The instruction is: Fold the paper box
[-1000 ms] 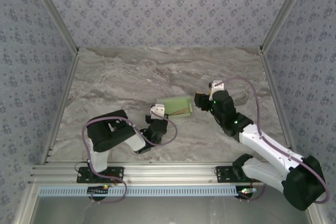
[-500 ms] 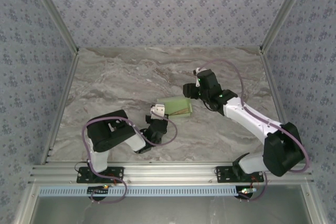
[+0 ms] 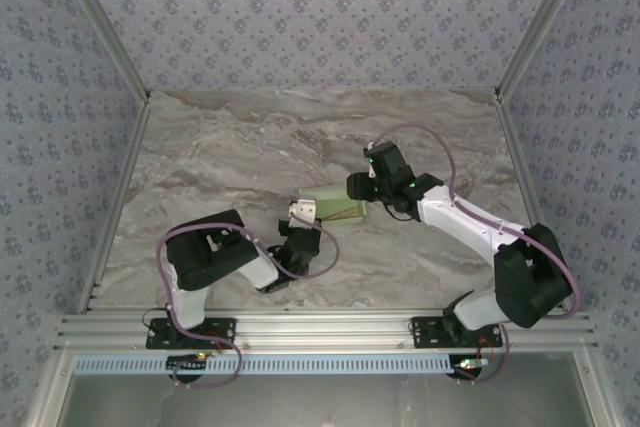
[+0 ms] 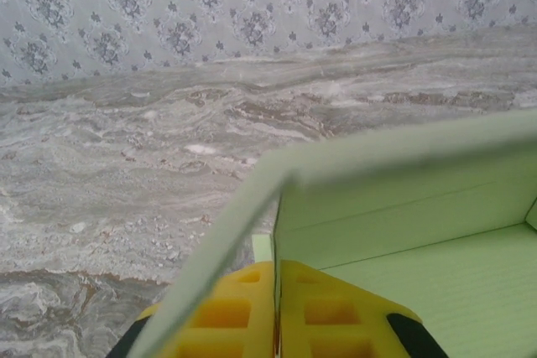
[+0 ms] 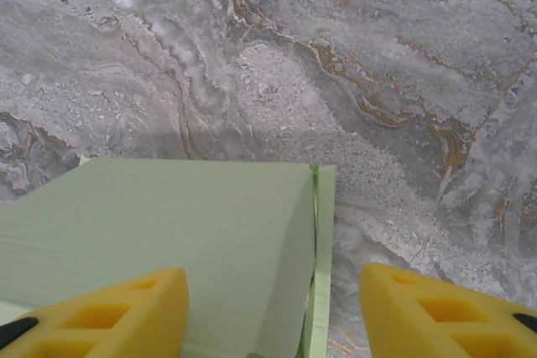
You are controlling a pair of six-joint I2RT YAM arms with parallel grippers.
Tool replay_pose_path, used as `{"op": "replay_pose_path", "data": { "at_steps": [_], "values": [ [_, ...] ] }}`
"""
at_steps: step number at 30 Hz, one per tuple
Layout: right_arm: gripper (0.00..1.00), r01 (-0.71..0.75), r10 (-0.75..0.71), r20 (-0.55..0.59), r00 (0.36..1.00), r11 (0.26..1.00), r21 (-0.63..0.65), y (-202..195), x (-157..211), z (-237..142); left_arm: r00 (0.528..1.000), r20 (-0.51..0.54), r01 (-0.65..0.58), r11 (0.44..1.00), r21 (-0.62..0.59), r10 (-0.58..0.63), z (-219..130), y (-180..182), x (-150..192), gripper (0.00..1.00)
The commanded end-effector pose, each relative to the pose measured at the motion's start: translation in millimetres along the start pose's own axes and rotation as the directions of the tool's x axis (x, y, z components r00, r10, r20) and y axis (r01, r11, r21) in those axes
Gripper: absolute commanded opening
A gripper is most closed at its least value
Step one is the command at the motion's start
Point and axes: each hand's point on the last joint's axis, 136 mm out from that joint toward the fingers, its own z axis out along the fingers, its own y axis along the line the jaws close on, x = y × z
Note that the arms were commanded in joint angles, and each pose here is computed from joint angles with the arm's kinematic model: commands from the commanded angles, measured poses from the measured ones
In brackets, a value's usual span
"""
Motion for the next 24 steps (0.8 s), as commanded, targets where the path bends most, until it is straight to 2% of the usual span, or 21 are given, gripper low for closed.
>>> {"op": "replay_pose_path", "data": {
  "at_steps": [1,13,24],
  "values": [
    [0.58,-0.006,0.007,-0.046,0.999,1.000,0.008,-1.4,16.2,5.0,0.982,-0.090,-0.163,0.987,0.018,0.164,-5.4,2.5,36.6,0.10],
    [0.57,-0.004,0.006,-0.074,0.997,0.999,0.033,-7.4,33.4,12.1,0.986,-0.099,-0.136,0.990,0.024,0.137,-12.0,4.3,34.2,0.18],
    [0.56,0.016,-0.013,-0.075,0.997,0.999,0.040,-5.1,28.1,14.9,0.991,-0.099,-0.089,0.995,0.040,0.092,-15.9,3.6,15.8,0.26]
  ]
}}
